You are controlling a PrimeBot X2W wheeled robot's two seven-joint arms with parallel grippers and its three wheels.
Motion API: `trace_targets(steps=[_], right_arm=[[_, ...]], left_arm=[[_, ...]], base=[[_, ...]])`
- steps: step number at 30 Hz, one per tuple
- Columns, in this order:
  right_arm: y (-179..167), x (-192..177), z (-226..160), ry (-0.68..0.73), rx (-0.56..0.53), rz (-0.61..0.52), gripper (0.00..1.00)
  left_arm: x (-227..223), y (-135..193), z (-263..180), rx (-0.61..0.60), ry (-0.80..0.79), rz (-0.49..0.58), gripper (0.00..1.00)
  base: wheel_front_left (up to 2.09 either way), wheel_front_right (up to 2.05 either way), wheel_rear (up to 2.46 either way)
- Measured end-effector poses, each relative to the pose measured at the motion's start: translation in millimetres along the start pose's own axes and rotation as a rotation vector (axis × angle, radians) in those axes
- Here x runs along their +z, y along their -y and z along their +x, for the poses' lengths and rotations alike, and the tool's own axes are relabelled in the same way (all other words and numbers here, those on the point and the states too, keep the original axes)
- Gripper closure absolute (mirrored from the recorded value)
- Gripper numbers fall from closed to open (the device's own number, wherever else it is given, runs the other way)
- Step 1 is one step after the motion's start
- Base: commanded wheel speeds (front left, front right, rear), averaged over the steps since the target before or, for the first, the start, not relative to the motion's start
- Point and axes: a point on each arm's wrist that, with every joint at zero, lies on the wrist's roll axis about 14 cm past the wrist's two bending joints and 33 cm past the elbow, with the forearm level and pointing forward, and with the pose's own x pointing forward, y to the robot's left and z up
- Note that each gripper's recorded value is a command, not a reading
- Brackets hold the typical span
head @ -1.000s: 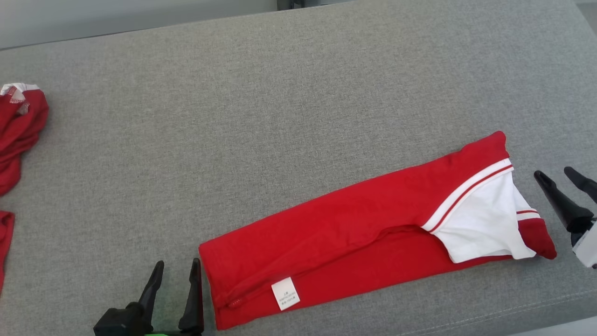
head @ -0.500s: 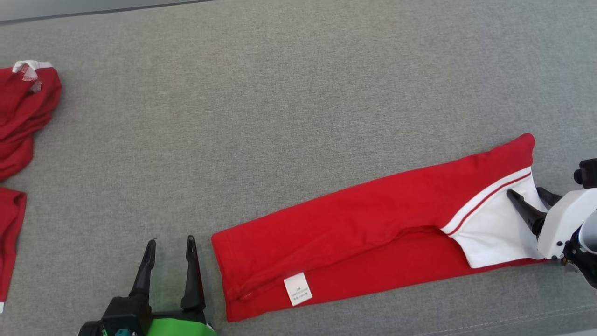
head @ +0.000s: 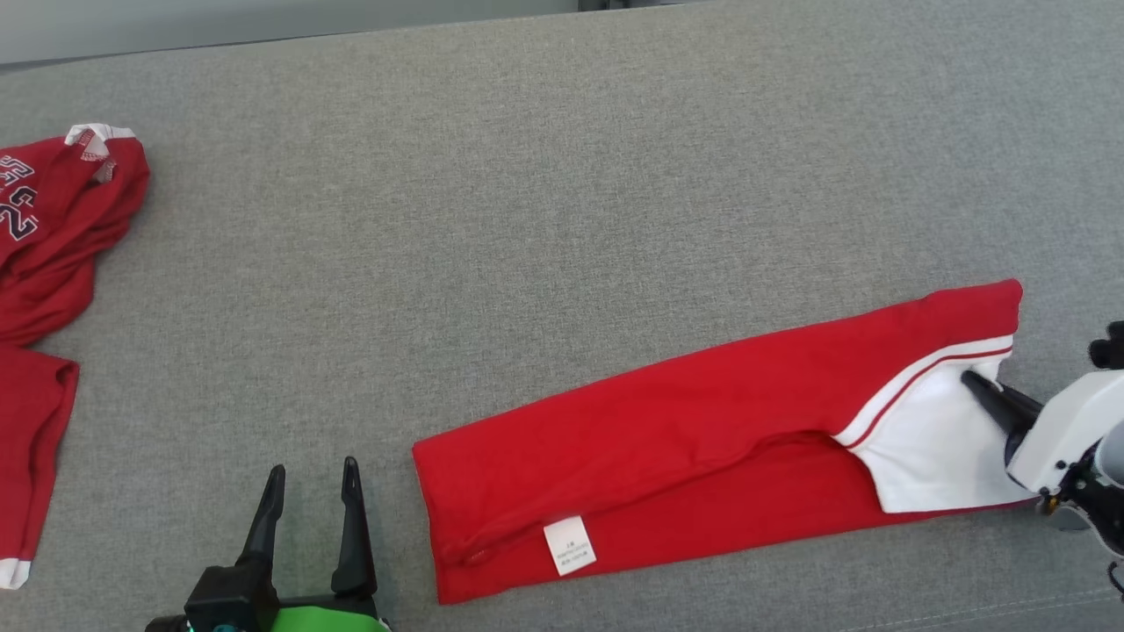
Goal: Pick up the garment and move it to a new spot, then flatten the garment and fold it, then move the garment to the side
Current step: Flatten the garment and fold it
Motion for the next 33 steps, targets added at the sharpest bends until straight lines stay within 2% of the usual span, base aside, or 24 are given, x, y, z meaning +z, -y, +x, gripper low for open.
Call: trace_targets(steps=[6,10,13,16,18,22,25,29,33], right_arm=[[57,55,-37,0.149,-0.126,0.042,1.0],[103,88,-74,0.237,-0.246,0.046,1.0],[115,110,-93,0.289,-0.28,0.008,1.0],[81,122,-92,0.333,-0.174,-0.042,1.0],[43,117,-85,0.331,-0.054,-0.058,1.0],[-31,77,-70,0.256,0.158,-0.096,1.0],[-79,38,-55,0.203,0.276,-0.07,1.0],[-133,2,-31,0.173,0.373,-0.005,1.0],[-161,-13,-13,0.174,0.398,0.049,1.0]], left_arm=[[2,-2,-2,0.002,0.007,0.002,0.0],[2,1,-2,-0.008,0.005,-0.004,0.0],[1,2,-3,-0.011,0.003,-0.009,0.0],[2,4,-3,-0.011,0.007,-0.017,0.0],[3,6,-2,-0.012,0.009,-0.026,0.0],[-2,19,0,-0.051,-0.008,-0.03,0.0],[-6,29,2,-0.082,-0.02,-0.028,0.0],[-11,35,5,-0.097,-0.036,-0.017,0.0],[-16,35,6,-0.098,-0.049,-0.007,0.0]], base=[[0.0,0.0,0.0],[0.0,0.0,0.0],[0.0,0.0,0.0],[0.0,0.0,0.0],[0.0,0.0,0.0],[0.0,0.0,0.0],[0.0,0.0,0.0],[0.0,0.0,0.0],[0.0,0.0,0.0]])
